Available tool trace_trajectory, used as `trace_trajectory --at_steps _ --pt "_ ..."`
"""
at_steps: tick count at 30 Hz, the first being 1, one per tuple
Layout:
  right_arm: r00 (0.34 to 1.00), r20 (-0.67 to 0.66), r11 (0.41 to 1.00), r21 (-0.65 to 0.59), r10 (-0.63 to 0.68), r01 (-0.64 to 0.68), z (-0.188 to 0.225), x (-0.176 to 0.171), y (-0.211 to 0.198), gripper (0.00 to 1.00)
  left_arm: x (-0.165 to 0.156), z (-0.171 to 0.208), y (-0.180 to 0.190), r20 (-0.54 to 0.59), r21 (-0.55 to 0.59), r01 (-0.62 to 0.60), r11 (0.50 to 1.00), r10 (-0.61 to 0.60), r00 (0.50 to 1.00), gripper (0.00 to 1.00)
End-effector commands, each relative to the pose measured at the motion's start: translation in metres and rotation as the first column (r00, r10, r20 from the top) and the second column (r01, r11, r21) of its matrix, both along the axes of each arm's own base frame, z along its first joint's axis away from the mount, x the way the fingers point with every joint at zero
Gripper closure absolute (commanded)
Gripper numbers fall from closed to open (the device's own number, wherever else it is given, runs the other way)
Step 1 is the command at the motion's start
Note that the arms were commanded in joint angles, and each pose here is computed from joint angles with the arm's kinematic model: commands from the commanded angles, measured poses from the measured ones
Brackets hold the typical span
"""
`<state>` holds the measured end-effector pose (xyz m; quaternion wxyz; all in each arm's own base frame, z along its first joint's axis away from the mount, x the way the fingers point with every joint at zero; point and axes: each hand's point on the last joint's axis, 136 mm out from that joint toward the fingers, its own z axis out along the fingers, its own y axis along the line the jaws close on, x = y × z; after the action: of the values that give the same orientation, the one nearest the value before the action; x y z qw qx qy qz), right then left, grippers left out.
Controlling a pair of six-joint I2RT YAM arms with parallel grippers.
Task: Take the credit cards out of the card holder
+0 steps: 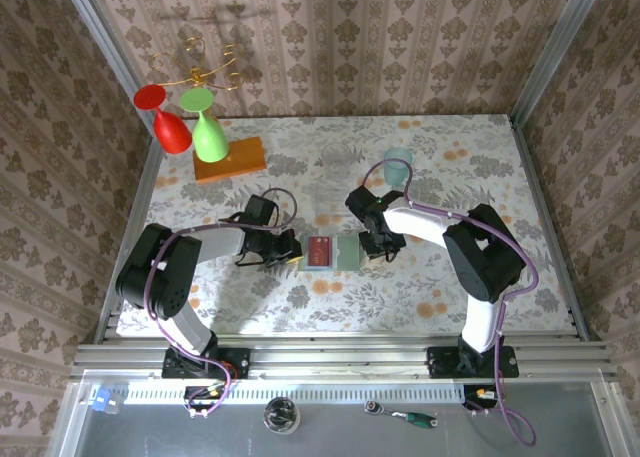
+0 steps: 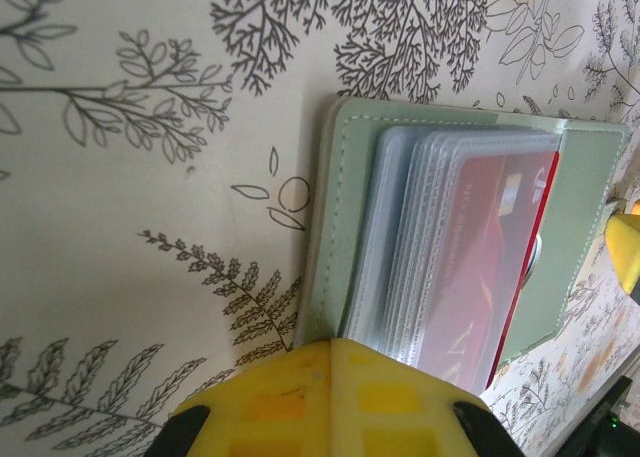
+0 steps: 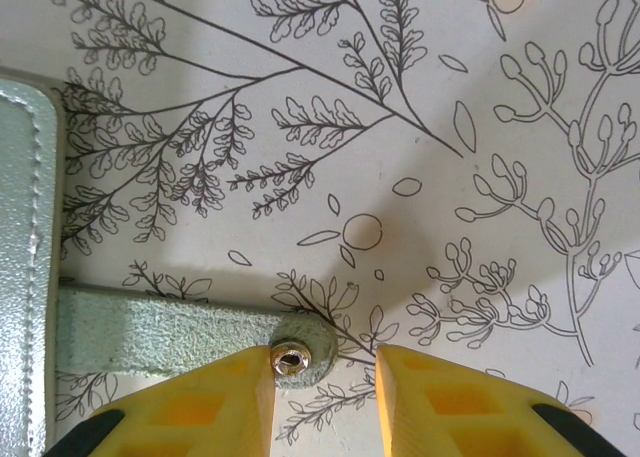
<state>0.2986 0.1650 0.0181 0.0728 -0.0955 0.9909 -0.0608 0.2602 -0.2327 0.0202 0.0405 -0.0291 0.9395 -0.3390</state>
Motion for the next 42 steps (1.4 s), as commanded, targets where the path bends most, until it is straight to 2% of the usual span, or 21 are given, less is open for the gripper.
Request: trace_trajectory --at_steps 1,7,11,18,30,36,42 --pt "0.999 -0.043 0.993 -0.113 -0.032 0.027 -0.010 -0.012 -0.032 0.66 -0.029 -0.035 0.026 -0.118 0.126 0.000 0.992 0.015 0.993 1.00" --pt "0.998 -0.048 0.993 -0.116 -0.037 0.032 -0.013 -0.012 -0.033 0.66 -0.030 -0.036 0.027 -0.122 0.130 -0.001 0.992 0.016 0.992 1.00" --pt "0.998 -0.043 0.997 -0.063 -0.036 0.033 -0.008 -0.009 -0.023 0.66 -0.024 -0.028 0.021 -0.090 0.092 -0.003 0.996 0.011 0.996 1.00" --pt "0.999 -0.004 0.997 0.055 -0.046 0.046 0.021 0.000 -0.002 0.65 -0.004 0.007 0.008 0.012 0.025 -0.003 1.000 0.003 1.000 1.00" --pt "0.998 0.046 0.991 0.124 -0.047 0.041 0.067 0.005 0.012 0.64 0.010 0.044 -0.001 0.082 -0.021 0.002 1.000 0.000 0.997 1.00" --pt "0.998 0.035 0.959 0.280 -0.050 0.038 0.076 0.006 0.046 0.64 0.018 0.053 -0.013 0.103 -0.044 0.036 0.998 -0.031 0.994 1.00" --pt "0.997 -0.028 0.877 0.475 -0.071 0.076 0.073 0.003 0.084 0.64 0.018 0.052 -0.026 0.105 -0.052 0.065 0.997 -0.060 0.993 0.99"
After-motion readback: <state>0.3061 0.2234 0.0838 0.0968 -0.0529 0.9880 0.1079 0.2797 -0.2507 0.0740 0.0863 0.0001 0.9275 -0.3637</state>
